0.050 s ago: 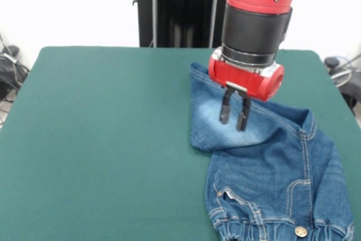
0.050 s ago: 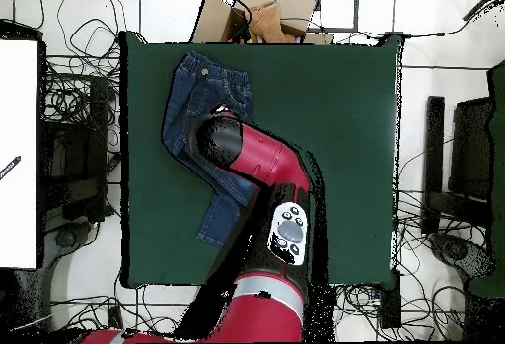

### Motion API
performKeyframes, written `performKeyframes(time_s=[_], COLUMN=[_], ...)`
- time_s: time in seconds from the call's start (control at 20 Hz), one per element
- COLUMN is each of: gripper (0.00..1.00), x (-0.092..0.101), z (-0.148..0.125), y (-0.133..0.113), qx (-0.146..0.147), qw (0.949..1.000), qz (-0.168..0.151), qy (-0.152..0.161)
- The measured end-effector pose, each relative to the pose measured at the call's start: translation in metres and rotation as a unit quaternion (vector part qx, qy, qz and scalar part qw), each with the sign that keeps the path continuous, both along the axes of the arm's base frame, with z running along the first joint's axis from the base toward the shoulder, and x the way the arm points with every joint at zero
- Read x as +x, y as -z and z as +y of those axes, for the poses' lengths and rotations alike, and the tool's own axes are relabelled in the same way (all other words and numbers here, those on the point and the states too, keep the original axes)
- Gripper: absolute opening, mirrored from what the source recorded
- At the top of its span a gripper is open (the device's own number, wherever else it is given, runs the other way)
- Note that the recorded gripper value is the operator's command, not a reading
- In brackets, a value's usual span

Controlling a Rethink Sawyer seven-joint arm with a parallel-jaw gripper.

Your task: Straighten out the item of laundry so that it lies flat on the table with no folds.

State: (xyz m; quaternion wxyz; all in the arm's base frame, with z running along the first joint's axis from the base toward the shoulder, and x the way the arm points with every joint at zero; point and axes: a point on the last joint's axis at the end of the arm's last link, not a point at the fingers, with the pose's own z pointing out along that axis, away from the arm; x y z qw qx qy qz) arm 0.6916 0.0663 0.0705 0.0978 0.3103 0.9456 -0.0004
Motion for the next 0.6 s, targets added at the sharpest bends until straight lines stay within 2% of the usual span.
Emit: performKeyframes(time_s=[0.6], gripper=[1.00], x=[0.0089], z=[-0.0038], y=[-0.0040], qx=[-0.020], qw=[0.9998], qz=[-0.005], qy=[-0.007])
